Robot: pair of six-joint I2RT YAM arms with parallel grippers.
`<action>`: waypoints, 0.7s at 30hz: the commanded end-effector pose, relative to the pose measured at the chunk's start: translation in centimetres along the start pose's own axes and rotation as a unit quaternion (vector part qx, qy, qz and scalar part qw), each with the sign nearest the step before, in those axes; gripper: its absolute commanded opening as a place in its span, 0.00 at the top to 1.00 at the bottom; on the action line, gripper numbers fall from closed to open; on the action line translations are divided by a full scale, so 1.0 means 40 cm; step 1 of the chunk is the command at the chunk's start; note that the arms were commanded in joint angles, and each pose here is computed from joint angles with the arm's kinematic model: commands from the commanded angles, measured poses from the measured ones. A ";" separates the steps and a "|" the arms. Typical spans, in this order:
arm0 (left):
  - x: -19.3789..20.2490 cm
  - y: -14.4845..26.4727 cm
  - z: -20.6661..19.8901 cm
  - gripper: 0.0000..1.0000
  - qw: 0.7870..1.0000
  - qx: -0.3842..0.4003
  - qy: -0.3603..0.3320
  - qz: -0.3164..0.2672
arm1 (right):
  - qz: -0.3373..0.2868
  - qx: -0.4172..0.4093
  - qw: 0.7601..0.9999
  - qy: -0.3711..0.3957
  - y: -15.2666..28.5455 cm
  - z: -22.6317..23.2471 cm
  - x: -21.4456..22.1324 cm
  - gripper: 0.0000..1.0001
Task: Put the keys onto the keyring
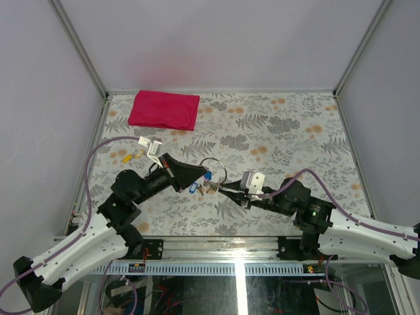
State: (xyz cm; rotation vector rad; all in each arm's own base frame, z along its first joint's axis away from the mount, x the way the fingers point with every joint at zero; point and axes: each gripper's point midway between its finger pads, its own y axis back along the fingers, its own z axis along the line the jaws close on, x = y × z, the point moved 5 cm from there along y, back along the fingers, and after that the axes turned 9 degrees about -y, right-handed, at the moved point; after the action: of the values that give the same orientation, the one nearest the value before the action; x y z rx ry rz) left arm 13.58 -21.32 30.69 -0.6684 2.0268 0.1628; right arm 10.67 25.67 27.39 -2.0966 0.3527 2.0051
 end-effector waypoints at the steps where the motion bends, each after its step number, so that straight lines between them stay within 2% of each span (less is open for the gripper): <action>1: -0.058 -0.004 -0.040 1.00 0.999 0.029 -0.013 -0.044 | -0.032 0.007 0.999 0.003 0.001 -0.006 -0.051 0.76; 7: -0.059 -0.006 -0.039 1.00 0.999 0.029 -0.013 -0.043 | -0.031 0.005 1.000 0.004 -0.001 -0.005 -0.051 0.77; 12: -0.059 -0.006 -0.041 1.00 0.999 0.030 -0.013 -0.041 | -0.032 0.004 0.999 0.004 -0.001 -0.005 -0.052 0.74; 15: -0.059 -0.007 -0.040 1.00 0.999 0.029 -0.013 -0.042 | -0.031 0.004 1.000 0.003 -0.001 -0.004 -0.052 0.78; 21: -0.057 -0.007 -0.038 1.00 0.999 0.028 -0.013 -0.042 | -0.031 0.004 1.000 0.004 0.001 -0.004 -0.051 0.79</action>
State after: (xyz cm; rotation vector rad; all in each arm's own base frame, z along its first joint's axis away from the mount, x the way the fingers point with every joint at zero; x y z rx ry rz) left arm 13.68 -21.43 30.50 -0.6648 2.0313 0.1703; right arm 10.66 25.66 27.30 -2.0984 0.3569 2.0073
